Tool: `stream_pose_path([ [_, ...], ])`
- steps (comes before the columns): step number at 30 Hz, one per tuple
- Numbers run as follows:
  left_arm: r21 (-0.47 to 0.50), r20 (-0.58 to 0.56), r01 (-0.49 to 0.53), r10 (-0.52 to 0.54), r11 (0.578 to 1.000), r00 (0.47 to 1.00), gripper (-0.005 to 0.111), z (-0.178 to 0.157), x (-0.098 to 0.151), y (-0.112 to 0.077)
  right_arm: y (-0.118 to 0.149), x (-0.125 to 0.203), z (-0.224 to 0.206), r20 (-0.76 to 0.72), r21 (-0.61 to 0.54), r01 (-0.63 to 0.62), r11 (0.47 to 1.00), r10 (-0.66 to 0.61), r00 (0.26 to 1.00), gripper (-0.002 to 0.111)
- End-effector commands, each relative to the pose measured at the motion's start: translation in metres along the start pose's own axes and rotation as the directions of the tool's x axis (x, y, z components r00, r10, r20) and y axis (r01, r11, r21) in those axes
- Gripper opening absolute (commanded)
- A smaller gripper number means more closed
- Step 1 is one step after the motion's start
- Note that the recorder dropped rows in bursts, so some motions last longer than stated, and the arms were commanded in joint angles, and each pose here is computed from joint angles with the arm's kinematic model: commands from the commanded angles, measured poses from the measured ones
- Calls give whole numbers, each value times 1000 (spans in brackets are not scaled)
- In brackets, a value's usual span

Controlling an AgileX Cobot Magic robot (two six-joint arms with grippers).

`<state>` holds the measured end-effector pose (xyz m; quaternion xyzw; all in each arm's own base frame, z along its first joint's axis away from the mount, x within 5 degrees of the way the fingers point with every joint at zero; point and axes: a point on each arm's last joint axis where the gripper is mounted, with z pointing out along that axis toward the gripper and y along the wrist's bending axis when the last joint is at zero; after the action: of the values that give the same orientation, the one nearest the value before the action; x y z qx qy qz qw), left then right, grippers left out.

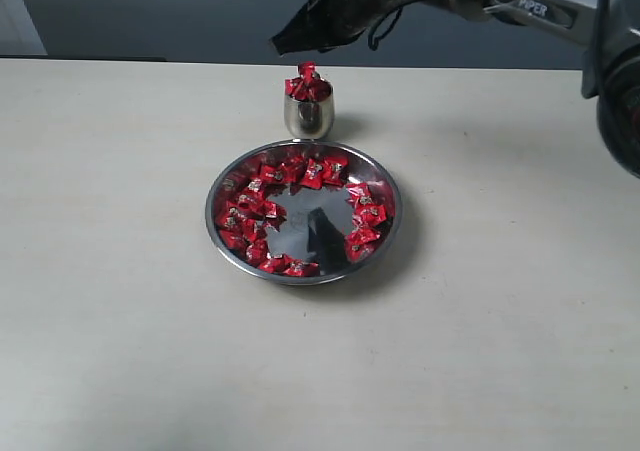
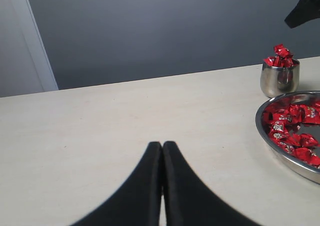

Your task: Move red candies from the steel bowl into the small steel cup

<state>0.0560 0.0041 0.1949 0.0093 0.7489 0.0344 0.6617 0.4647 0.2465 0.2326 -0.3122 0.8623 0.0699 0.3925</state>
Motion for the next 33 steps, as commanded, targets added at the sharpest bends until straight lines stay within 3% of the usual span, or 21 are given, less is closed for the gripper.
stream_pose_path([
  [1,8,9,7,-7,1000,1000,0,0,0,-1,-8,-5,-67,-15,10,-50,999,50,999,-1],
  [5,8,9,7,-7,1000,1000,0,0,0,-1,-6,23,-128,18,29,-108,994,107,994,-1],
  [9,8,9,7,-7,1000,1000,0,0,0,-1,8,74,-183,77,31,-241,970,238,968,-1],
  [12,8,9,7,-7,1000,1000,0,0,0,-1,22,120,-215,9,17,-362,932,361,932,-1],
  [15,8,9,7,-7,1000,1000,0,0,0,-1,24,143,-239,-26,63,-233,970,235,972,-1],
  [19,8,9,7,-7,1000,1000,0,0,0,-1,30,164,-258,-71,66,-272,960,277,958,-1],
  [21,8,9,7,-7,1000,1000,0,0,0,-1,32,176,-255,16,70,-250,966,249,968,-1],
  [23,8,9,7,-7,1000,1000,0,0,0,-1,30,192,-256,198,85,-234,969,214,957,-1],
  [26,6,7,-2,2,1000,1000,0,0,0,0,26,223,-276,475,123,-295,948,205,856,-1],
  [29,6,9,-2,2,1000,1000,0,0,0,0,26,268,-297,555,168,-428,888,274,786,-1],
  [33,6,9,-2,2,1000,1000,0,0,0,0,36,313,-309,529,261,-470,843,282,800,-1],
])
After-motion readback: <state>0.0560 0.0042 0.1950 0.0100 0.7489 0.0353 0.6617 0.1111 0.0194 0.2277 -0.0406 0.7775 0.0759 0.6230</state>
